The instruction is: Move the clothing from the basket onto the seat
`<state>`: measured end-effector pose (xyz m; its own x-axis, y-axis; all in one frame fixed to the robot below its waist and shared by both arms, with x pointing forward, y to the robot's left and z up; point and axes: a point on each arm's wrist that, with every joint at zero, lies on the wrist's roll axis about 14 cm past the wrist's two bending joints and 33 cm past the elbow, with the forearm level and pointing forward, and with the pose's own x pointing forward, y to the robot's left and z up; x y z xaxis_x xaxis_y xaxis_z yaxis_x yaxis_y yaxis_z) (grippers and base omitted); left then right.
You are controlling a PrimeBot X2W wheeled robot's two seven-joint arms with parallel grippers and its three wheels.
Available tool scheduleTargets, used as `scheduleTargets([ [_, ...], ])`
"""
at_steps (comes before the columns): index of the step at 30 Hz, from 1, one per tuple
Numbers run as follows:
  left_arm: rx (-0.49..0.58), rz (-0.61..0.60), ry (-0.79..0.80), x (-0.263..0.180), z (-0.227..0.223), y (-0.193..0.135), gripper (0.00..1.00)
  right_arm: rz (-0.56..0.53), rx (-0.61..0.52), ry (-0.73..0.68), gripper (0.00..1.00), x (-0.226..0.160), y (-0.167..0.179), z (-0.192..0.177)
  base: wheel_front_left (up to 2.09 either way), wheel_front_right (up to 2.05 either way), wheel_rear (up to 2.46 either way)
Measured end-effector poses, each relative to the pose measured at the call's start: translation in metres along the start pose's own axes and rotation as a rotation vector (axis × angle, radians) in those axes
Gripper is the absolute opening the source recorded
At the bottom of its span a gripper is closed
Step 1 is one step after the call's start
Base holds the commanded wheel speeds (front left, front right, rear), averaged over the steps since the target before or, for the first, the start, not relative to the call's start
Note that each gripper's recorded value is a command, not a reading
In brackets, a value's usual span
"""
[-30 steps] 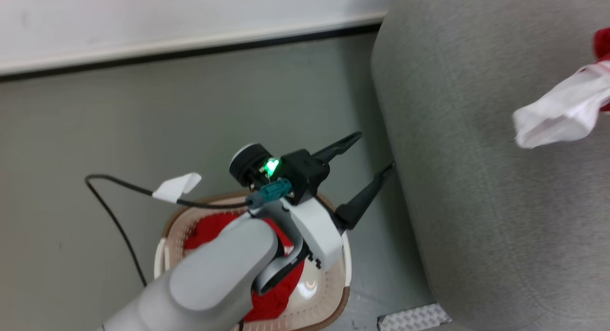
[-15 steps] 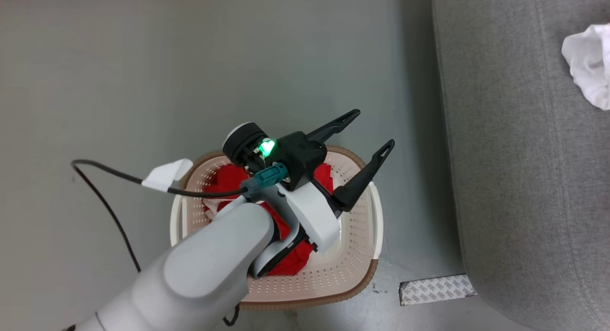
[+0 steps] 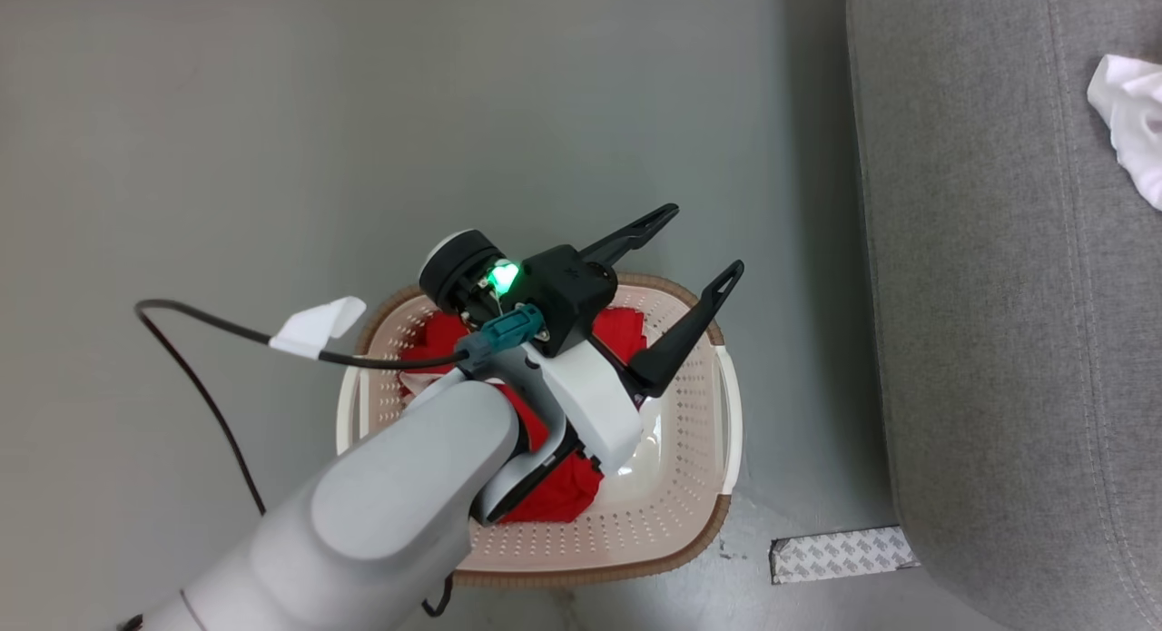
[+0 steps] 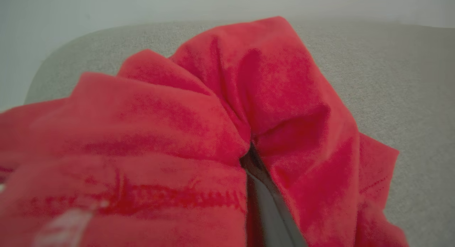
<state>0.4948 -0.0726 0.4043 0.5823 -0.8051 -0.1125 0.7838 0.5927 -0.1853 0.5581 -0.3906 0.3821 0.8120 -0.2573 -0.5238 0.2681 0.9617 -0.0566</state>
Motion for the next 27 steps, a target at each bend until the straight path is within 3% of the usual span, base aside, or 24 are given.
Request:
scheduleTargets([
  [15,0.025,0.004,-0.037,-0.013,0.033,-0.024,1.00,0.041,-0.040,0.029,1.00,-0.050,-0.004,0.013,0.00,0.00,0.00],
  [27,0.054,0.063,-0.111,-0.045,0.080,-0.052,1.00,0.131,-0.061,-0.205,1.00,-0.133,-0.002,0.069,0.00,0.00,0.00],
])
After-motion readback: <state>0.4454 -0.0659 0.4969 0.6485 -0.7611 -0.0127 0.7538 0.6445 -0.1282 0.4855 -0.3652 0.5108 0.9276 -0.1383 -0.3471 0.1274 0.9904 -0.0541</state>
